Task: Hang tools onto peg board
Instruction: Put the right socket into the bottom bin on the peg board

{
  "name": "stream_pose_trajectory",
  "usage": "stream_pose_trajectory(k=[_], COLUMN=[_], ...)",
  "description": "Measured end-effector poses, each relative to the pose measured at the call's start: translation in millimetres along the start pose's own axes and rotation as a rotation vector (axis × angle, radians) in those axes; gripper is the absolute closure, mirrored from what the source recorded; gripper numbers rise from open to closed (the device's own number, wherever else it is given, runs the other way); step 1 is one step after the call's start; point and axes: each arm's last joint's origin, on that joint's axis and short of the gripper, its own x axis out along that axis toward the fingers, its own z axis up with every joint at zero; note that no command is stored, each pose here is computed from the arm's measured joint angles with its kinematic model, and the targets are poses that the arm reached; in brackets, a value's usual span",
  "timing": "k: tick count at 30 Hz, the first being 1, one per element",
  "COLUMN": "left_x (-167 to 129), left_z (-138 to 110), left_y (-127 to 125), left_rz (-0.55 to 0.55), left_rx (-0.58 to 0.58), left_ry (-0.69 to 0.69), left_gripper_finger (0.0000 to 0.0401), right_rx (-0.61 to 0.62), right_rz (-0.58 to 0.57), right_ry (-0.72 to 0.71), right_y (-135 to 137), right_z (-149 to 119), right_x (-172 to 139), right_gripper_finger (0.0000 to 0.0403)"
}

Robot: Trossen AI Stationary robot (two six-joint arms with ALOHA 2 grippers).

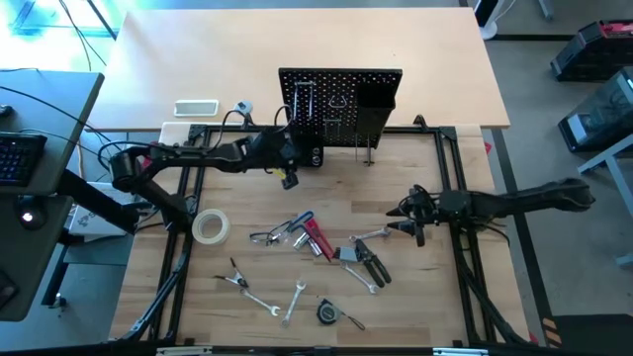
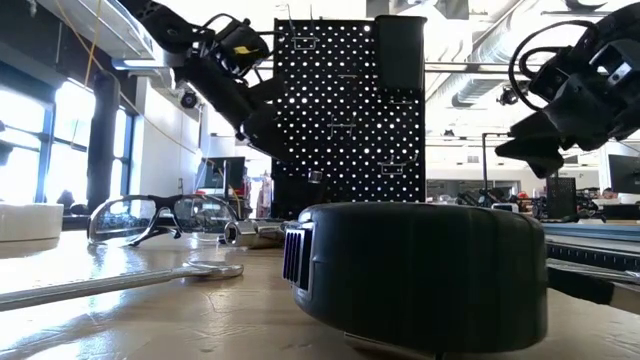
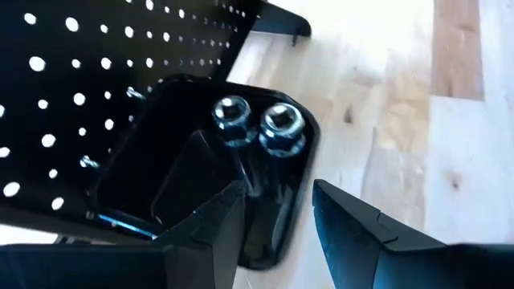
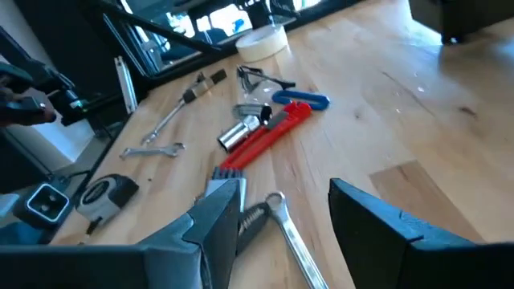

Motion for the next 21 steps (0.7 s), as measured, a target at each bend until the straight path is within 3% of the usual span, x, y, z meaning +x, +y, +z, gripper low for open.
stream_pose_trajectory(k=[11, 21], left_x=[-39, -55], left_z=[5, -14], left_y=[-29, -115], left_rz=[-0.096, -0.277], left_rx=[-0.006, 0.011], left_ry=[0.050, 0.152], left_gripper_finger=[0.0261, 0.0261], right_rx=[-0.064, -0.202], right_rz=[0.028, 0.066], right_ry=[0.068, 0.140], right_y=[12, 39], right_z=[7, 34], right_x=[22, 69], right_gripper_finger=[0.0217, 0.0217])
